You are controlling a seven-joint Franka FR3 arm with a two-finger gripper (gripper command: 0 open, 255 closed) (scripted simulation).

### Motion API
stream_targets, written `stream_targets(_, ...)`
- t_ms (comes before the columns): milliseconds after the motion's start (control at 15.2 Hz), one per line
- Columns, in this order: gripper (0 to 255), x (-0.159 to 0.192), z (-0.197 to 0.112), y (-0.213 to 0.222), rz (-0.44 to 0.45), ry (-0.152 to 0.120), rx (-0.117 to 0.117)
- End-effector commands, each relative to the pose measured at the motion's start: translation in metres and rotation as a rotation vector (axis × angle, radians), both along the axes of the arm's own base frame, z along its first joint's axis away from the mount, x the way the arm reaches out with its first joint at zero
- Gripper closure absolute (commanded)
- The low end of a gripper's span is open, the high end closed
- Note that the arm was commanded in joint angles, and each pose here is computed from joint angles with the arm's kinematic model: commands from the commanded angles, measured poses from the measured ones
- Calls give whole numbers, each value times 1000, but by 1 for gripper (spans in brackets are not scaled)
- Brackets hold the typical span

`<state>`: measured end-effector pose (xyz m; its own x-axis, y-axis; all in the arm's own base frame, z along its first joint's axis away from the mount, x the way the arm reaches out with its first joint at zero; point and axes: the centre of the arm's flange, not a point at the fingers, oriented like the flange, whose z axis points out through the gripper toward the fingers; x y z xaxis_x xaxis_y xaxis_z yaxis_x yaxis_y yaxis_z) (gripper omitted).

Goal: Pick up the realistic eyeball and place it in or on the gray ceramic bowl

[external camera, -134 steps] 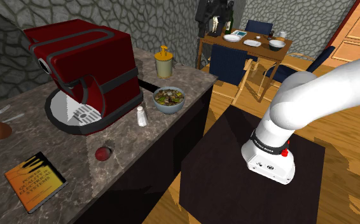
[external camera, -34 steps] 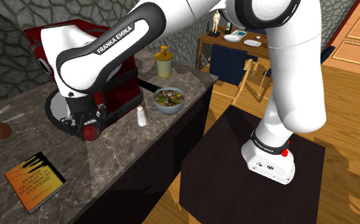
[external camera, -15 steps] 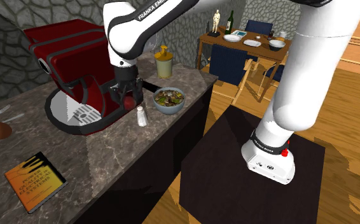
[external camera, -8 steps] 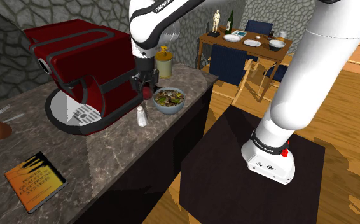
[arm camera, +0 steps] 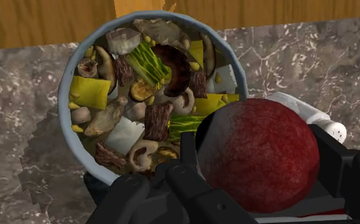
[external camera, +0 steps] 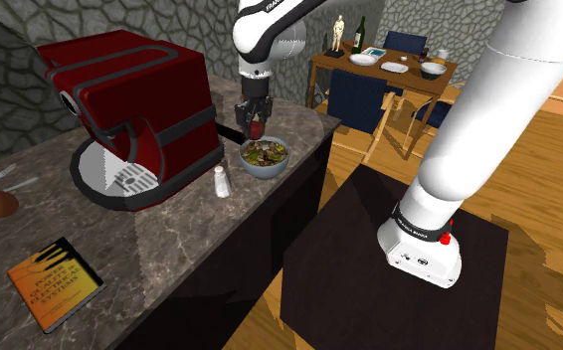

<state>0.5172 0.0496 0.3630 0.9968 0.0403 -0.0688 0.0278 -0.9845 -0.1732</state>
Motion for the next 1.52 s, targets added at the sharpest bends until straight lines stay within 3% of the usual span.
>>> stream_targets(0, 255, 1, 2, -27, 2, 0, 1)
stream_targets(66, 255, 0, 2, -42, 2, 0, 1)
stream_targets(924, 255, 0, -68, -42, 2, 0, 1)
stream_targets(1452, 255, 0, -68, -42, 2, 0, 1)
